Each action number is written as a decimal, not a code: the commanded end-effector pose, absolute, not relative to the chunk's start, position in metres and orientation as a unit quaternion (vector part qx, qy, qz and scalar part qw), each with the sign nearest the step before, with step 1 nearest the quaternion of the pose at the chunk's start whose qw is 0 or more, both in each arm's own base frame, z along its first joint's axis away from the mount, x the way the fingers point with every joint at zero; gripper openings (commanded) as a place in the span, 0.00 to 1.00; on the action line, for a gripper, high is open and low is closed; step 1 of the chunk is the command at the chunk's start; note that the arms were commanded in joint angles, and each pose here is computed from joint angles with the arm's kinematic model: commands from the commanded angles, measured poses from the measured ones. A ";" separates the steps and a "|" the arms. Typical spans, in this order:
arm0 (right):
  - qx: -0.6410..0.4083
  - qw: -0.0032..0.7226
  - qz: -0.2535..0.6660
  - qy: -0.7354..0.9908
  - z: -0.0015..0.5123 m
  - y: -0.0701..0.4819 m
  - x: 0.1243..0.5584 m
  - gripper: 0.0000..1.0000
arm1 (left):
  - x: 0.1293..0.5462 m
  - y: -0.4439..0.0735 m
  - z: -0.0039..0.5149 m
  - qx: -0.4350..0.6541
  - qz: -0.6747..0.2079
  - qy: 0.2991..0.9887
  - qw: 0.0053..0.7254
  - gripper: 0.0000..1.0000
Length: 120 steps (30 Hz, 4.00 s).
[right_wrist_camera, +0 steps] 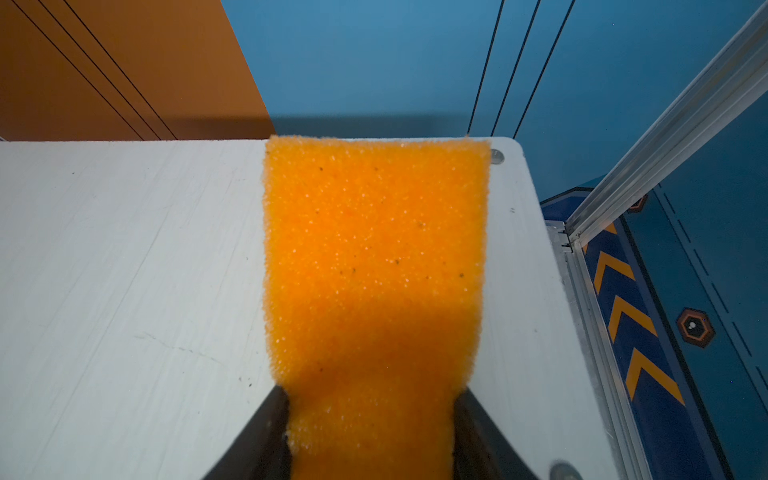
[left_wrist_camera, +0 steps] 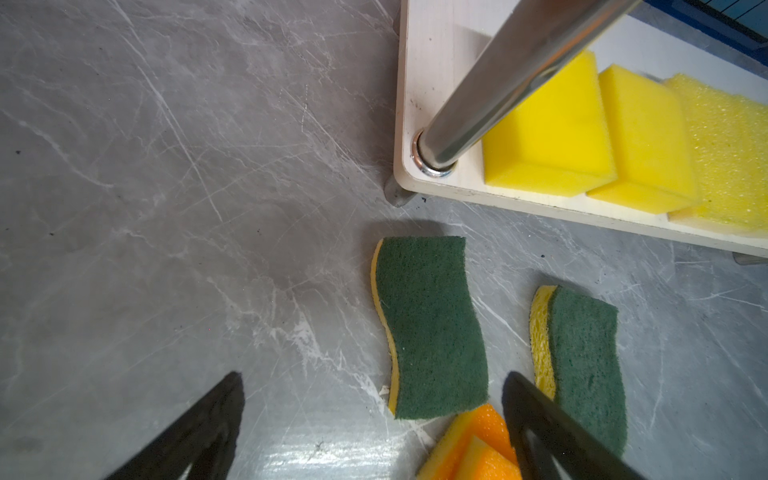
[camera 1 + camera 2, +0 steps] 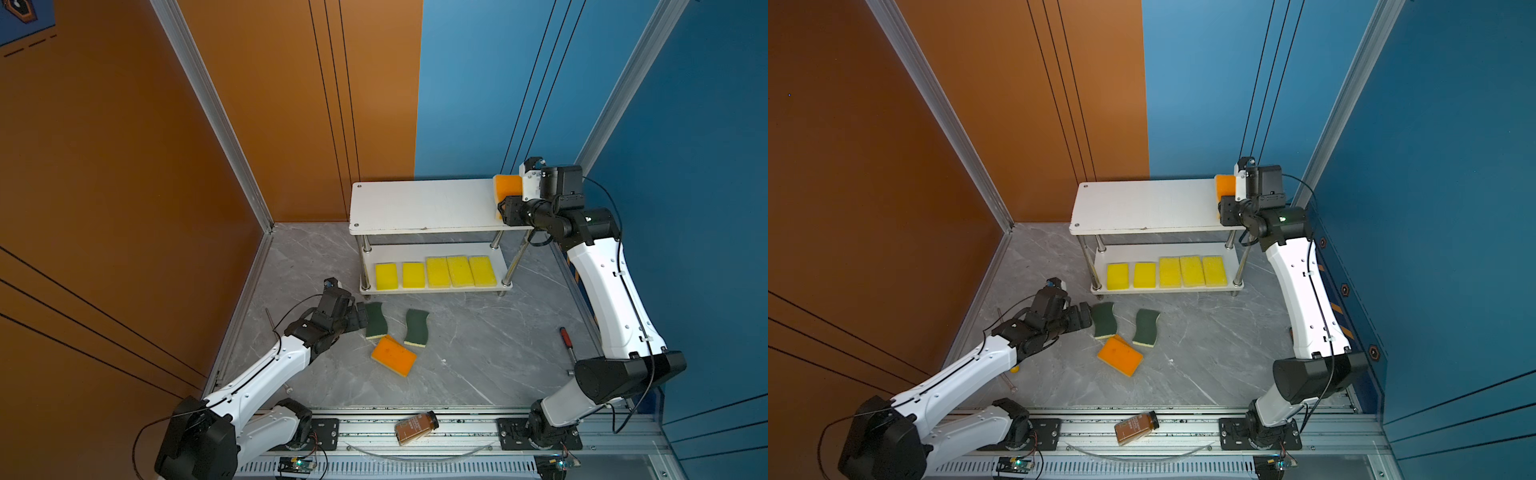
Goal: Place and organize the cleaning sponges onto the shelf
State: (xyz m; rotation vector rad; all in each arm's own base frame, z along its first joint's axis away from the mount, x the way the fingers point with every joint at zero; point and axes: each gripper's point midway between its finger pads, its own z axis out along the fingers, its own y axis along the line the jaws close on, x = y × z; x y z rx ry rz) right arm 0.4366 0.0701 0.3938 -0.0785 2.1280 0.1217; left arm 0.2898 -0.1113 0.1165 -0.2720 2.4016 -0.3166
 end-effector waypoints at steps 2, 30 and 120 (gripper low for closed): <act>-0.037 0.467 0.033 0.883 0.375 0.073 0.447 0.54 | 0.294 -0.113 0.122 -0.103 -0.128 0.924 0.346 0.98; -0.037 0.445 0.017 0.895 0.352 0.070 0.451 0.65 | 0.296 -0.113 0.109 -0.106 -0.123 0.929 0.334 0.98; -0.061 0.506 0.106 0.854 0.382 0.058 0.438 0.89 | 0.297 -0.109 0.107 -0.111 -0.125 0.926 0.338 0.98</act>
